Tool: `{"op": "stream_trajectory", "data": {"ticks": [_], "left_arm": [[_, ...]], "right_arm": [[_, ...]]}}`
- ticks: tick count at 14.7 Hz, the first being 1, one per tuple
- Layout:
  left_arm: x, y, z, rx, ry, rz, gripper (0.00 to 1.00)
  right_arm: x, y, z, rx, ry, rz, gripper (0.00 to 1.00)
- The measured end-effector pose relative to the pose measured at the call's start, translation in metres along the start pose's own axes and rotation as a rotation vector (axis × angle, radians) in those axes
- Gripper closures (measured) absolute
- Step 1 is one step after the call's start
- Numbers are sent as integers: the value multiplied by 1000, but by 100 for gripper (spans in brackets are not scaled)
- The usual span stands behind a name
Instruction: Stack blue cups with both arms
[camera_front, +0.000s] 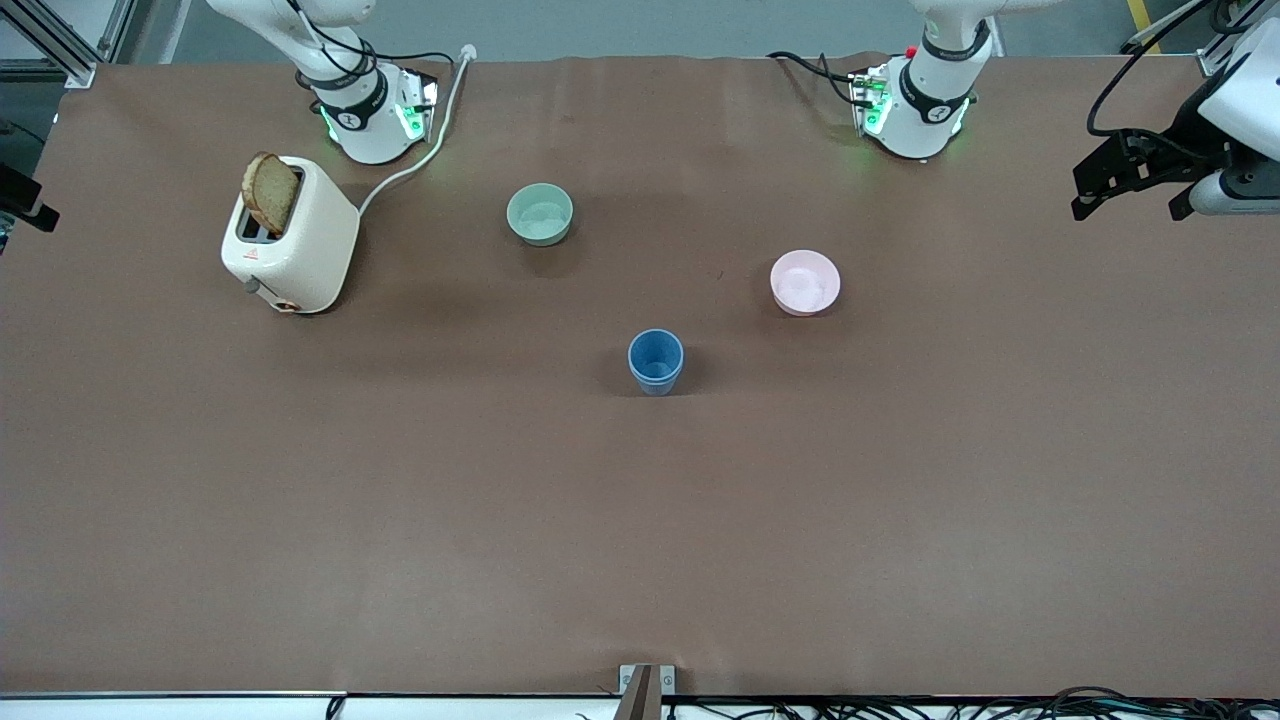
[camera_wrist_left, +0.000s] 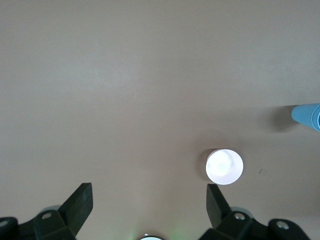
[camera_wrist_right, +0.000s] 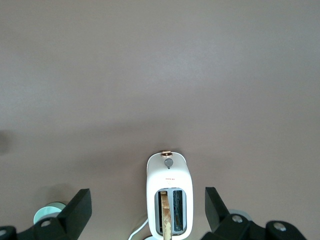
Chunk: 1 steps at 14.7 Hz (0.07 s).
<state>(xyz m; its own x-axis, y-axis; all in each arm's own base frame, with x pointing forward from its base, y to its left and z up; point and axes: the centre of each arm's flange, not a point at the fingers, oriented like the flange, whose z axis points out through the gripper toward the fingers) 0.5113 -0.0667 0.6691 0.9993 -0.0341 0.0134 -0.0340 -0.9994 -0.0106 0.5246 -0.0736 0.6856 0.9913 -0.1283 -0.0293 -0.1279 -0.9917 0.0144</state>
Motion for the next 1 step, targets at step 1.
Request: {"op": "stream_trajectory", "data": {"ticks": [1], "left_arm": [[0,0,0,0,0,0,0]], "right_arm": [[0,0,0,0,-1,-1,0]]}}
